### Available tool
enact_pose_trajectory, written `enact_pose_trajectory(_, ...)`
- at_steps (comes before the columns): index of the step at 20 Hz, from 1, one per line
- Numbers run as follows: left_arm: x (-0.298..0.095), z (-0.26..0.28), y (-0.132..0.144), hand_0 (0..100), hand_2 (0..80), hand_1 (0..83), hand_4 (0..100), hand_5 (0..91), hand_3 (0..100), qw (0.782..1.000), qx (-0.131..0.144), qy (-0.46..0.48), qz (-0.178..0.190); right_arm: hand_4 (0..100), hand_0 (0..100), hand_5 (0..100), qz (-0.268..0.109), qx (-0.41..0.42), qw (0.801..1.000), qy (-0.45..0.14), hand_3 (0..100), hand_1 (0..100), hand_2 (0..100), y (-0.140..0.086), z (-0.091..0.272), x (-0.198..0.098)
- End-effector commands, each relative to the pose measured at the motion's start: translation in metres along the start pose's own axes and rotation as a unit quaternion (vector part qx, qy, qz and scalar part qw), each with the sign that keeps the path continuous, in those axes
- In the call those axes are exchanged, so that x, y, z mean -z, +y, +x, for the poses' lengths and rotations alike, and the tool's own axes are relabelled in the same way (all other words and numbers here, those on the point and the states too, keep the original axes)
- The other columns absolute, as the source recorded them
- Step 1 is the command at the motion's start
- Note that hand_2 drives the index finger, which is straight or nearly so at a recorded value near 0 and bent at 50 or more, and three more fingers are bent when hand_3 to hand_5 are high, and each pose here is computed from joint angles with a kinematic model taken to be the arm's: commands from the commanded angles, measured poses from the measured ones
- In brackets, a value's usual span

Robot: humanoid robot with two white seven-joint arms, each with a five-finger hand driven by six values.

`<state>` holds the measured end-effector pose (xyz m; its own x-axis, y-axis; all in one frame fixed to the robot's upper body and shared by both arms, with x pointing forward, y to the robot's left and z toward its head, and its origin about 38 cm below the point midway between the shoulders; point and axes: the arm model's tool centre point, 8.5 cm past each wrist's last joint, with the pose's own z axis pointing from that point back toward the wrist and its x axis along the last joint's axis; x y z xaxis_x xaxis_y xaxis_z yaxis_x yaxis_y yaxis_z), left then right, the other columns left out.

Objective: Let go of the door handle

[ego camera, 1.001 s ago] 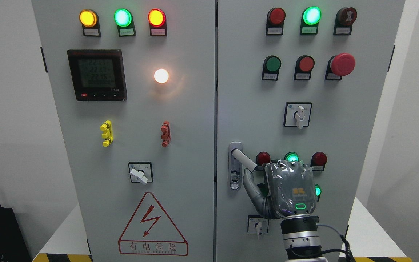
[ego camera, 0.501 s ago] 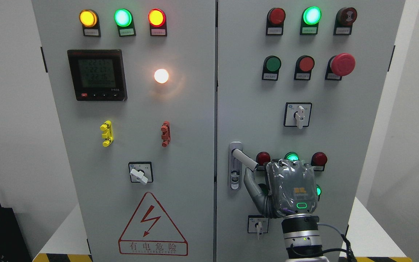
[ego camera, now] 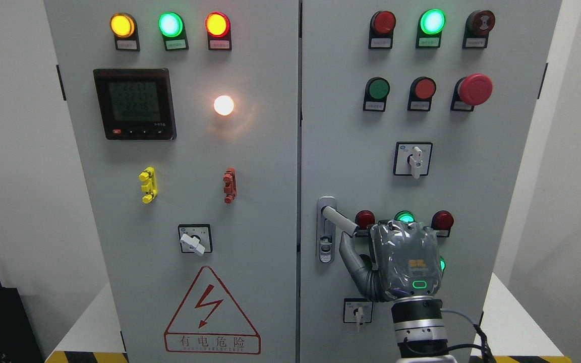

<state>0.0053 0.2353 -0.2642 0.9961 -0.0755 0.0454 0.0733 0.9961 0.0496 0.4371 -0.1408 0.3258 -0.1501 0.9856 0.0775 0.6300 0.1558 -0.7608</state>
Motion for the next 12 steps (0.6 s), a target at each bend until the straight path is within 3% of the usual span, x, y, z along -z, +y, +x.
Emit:
enact_pose_trajectory(1,-0.0002,-0.0012,-0.0001,12,0.0,38.9,0,0.0,0,1.0,-0.001,0.003,-0.001,100,56,97,0.0,0.0,1.0,0.001,100,7,100,0.0001,-0.0003,0.0)
enact_pose_trajectory(12,-0.0002,-0.0012,-0.0001,12,0.0,38.9,0,0.0,0,1.0,-0.001,0.003,-0.001,100,56,97,-0.002,-0.001,1.0,0.003,100,7,100,-0.0009,-0.001,0.0009)
